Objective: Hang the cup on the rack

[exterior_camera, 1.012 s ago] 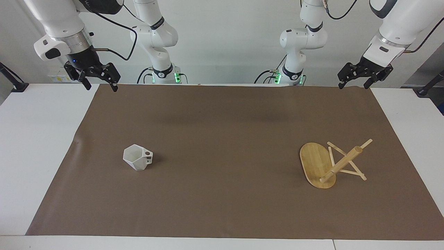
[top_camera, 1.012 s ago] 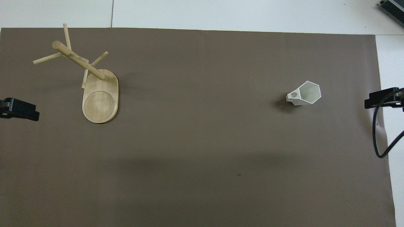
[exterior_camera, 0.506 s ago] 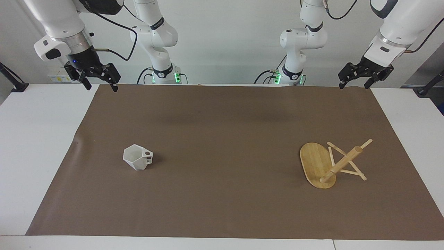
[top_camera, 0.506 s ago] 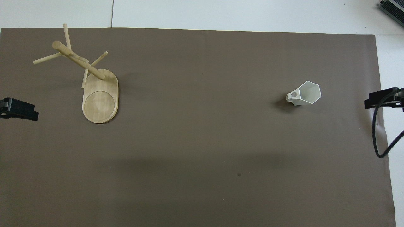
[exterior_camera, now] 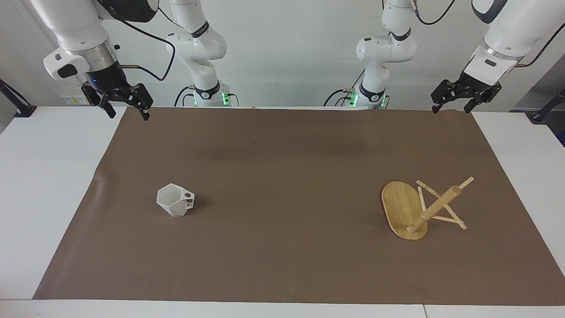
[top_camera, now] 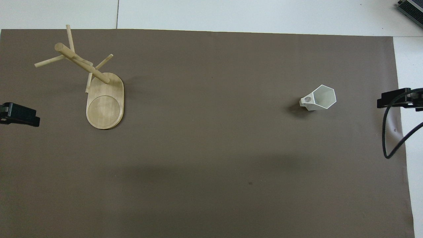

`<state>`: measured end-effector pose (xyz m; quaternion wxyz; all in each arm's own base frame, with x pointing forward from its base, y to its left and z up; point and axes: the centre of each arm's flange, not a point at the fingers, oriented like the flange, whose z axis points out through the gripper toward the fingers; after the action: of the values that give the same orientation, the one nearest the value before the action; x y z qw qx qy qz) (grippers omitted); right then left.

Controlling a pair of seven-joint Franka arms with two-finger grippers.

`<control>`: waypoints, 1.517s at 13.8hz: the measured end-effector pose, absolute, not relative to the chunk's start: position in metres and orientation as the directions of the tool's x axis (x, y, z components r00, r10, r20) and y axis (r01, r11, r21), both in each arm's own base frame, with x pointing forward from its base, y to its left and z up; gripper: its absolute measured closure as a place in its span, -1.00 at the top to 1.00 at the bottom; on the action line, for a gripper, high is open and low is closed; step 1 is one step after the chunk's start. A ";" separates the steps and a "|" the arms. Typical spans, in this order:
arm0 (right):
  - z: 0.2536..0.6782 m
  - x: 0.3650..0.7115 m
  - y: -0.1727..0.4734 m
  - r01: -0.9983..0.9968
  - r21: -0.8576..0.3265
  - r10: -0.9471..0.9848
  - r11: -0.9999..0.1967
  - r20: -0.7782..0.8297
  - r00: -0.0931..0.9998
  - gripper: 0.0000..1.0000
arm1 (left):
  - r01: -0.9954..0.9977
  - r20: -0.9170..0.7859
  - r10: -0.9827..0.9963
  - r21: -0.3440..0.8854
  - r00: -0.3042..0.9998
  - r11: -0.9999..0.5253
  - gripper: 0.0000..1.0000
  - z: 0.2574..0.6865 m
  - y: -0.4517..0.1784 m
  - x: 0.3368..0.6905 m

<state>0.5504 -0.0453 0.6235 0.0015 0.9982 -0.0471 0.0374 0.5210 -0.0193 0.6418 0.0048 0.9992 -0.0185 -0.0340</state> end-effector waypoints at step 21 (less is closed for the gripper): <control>0.429 0.617 -0.043 -0.082 0.002 -0.080 -0.997 0.213 0.974 1.00 | -0.037 -0.068 -0.037 0.011 0.997 -0.999 1.00 0.642 -0.019 0.521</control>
<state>0.6175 -0.0432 0.4290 0.0052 0.9934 -0.0408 0.1072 0.5210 -0.0193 0.6418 0.0048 0.9992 -0.0185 -0.0340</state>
